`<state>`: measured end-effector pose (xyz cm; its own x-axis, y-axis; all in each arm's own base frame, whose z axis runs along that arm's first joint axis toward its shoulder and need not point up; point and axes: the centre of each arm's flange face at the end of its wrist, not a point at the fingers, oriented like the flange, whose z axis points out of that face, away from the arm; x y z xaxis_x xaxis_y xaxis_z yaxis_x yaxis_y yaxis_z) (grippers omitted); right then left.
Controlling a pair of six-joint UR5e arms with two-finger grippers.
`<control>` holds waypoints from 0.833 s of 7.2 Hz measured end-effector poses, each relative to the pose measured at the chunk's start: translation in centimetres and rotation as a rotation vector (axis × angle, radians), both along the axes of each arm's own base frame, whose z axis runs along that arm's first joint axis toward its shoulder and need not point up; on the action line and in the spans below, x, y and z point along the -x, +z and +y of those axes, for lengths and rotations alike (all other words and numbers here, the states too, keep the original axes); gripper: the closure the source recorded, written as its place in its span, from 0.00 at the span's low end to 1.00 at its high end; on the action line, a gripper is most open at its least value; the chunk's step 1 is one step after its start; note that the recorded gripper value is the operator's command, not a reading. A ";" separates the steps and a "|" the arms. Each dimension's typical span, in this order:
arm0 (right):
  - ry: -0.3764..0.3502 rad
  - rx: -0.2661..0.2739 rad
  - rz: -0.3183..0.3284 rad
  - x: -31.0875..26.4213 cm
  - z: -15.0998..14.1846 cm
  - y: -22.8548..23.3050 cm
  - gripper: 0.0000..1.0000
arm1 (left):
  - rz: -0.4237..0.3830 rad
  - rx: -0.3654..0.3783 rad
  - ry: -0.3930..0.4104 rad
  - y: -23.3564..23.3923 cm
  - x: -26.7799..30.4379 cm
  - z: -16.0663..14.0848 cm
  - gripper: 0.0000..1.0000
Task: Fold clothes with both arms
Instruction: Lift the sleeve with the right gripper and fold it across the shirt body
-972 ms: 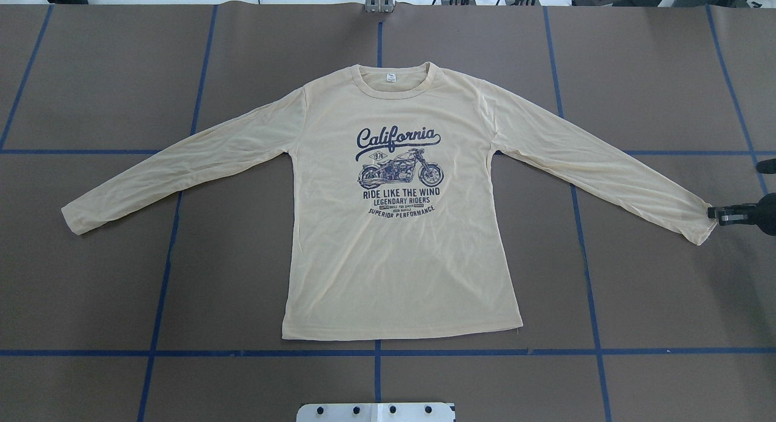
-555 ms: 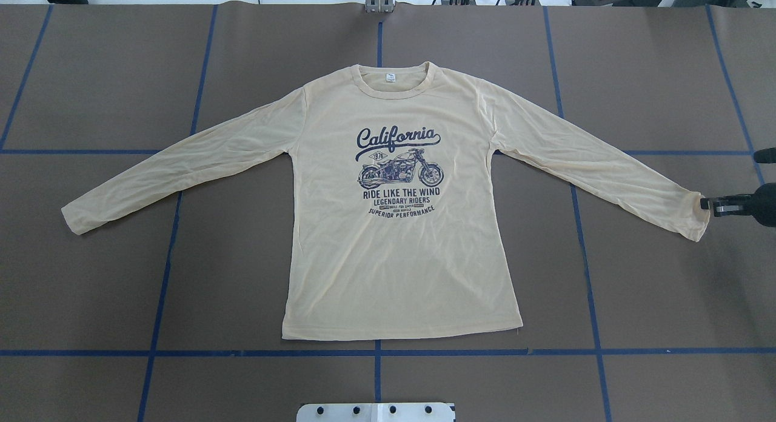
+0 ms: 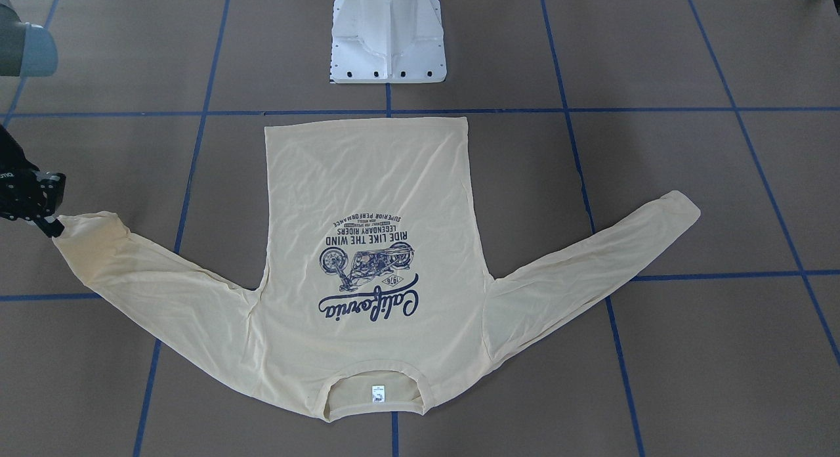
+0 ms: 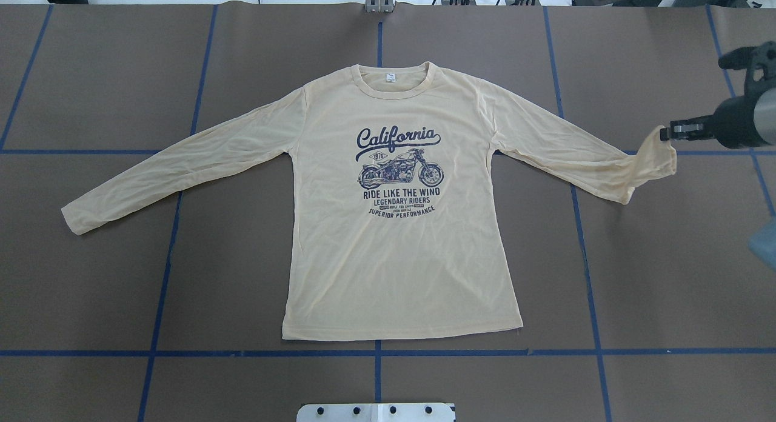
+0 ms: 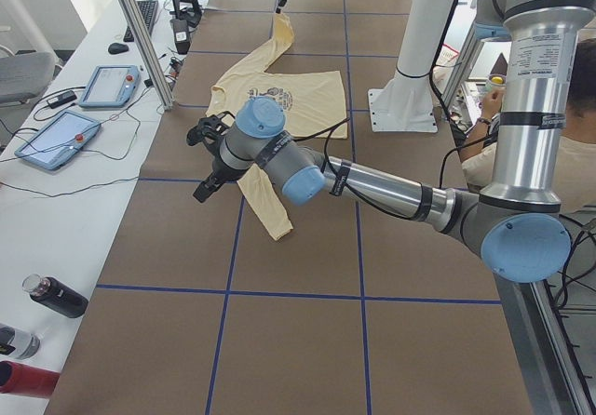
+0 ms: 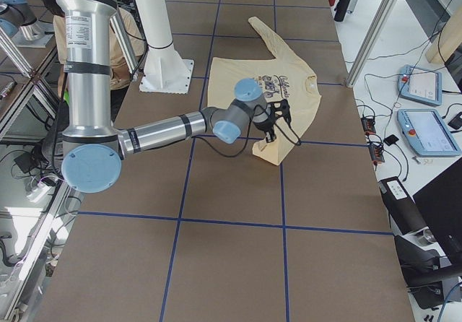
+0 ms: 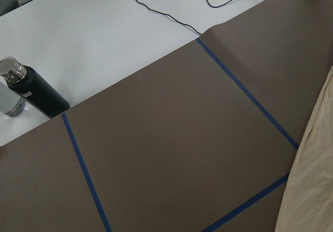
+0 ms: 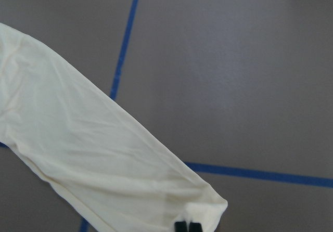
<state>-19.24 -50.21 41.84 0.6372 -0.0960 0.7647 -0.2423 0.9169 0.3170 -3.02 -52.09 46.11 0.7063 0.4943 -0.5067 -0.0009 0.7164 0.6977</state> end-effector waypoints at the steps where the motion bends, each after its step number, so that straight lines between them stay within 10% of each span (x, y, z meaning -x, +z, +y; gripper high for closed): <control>1: 0.016 0.024 -0.014 2.8 -2.3 -6.5 1.00 | 0.000 0.000 0.000 0.0 0.0 0.0 0.00; 6: 0.206 0.040 -0.068 29.6 -8.4 -30.9 1.00 | 0.000 0.007 0.002 0.3 -0.1 -0.1 0.00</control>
